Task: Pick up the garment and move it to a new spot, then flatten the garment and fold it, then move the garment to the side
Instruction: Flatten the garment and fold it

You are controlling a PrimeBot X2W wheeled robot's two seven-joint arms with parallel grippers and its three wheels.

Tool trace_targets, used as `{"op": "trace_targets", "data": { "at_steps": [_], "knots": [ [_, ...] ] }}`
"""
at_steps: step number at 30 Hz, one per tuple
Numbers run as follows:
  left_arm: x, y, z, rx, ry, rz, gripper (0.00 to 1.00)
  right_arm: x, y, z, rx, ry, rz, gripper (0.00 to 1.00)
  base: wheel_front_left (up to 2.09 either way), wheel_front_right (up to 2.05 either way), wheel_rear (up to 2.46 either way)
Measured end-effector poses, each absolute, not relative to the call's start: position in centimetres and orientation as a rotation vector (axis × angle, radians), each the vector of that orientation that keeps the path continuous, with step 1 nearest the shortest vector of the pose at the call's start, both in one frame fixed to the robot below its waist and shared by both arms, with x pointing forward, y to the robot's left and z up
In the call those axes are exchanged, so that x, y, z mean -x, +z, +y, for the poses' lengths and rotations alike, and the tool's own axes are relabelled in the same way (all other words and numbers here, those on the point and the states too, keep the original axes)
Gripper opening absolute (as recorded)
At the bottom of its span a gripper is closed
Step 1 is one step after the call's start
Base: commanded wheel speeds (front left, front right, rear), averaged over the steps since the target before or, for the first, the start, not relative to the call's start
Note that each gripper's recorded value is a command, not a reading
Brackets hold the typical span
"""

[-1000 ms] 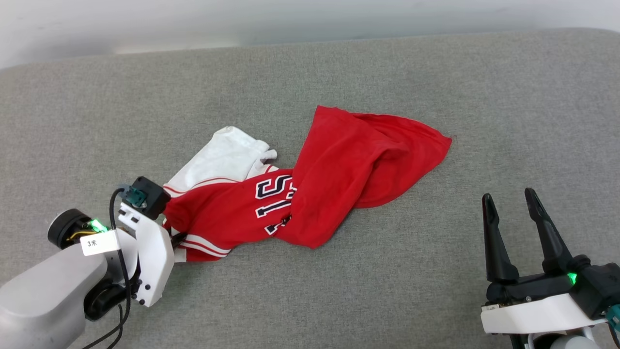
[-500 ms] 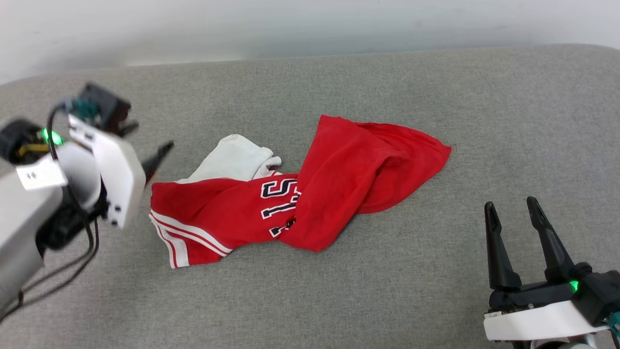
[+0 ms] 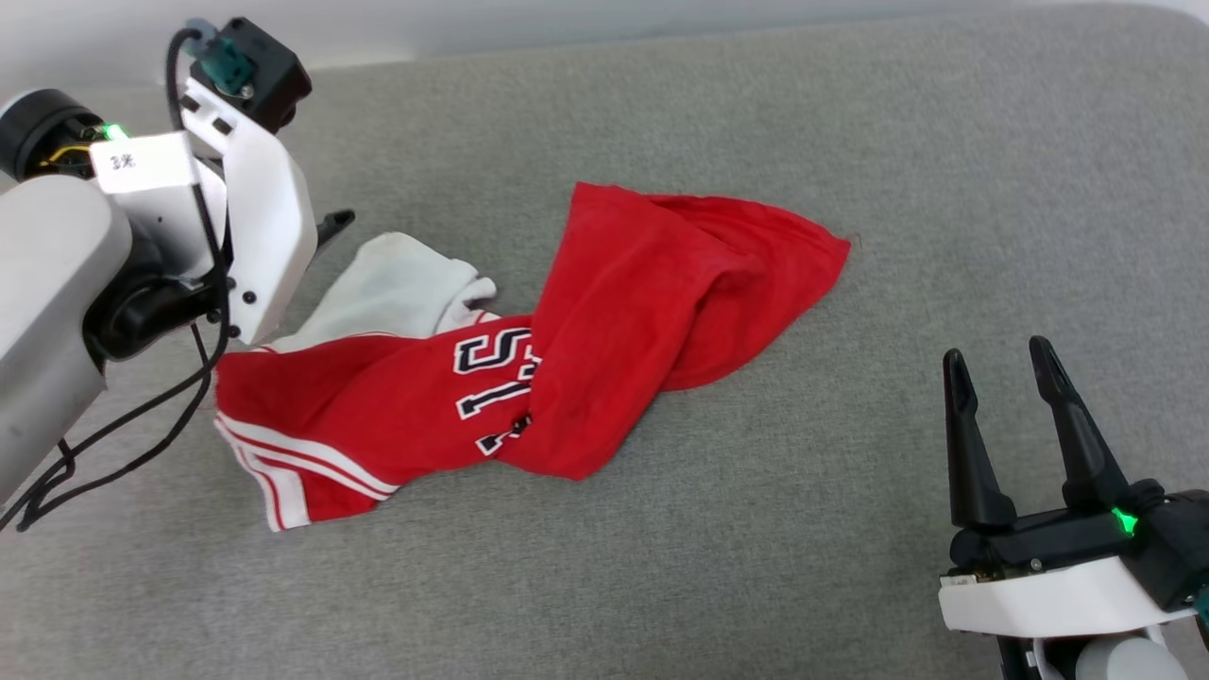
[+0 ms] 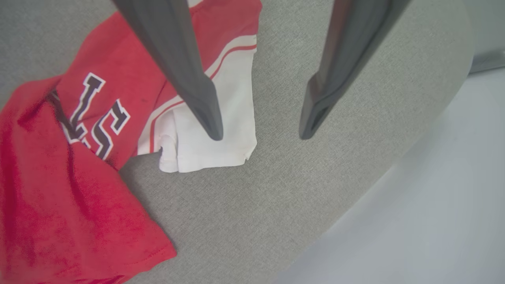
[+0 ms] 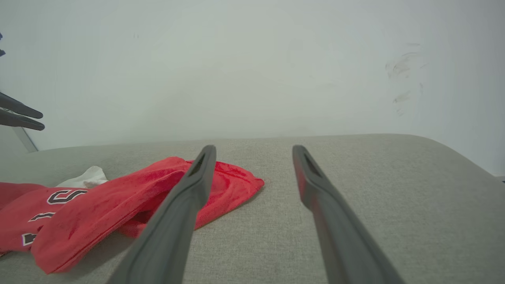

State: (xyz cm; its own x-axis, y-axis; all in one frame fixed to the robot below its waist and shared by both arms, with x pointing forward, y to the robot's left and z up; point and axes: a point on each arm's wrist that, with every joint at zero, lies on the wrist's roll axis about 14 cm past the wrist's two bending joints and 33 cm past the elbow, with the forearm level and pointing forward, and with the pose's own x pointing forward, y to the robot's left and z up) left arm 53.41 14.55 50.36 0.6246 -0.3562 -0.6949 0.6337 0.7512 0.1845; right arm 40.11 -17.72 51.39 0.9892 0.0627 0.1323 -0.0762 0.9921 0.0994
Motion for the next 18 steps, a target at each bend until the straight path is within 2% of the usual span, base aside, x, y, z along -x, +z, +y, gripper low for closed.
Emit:
{"op": "trace_targets", "data": {
  "at_steps": [10,18],
  "knots": [
    [-52.4,40.8,13.7,-0.501,-0.650,1.069,1.00,-41.1,49.6,-19.3,-0.090,0.024,-0.084,1.00,0.00,0.00,0.00],
    [-50.9,36.9,13.3,-0.527,-0.686,1.182,1.00,-41.4,48.9,-20.0,-0.082,0.003,-0.067,1.00,0.00,0.00,0.00]
  ]
}}
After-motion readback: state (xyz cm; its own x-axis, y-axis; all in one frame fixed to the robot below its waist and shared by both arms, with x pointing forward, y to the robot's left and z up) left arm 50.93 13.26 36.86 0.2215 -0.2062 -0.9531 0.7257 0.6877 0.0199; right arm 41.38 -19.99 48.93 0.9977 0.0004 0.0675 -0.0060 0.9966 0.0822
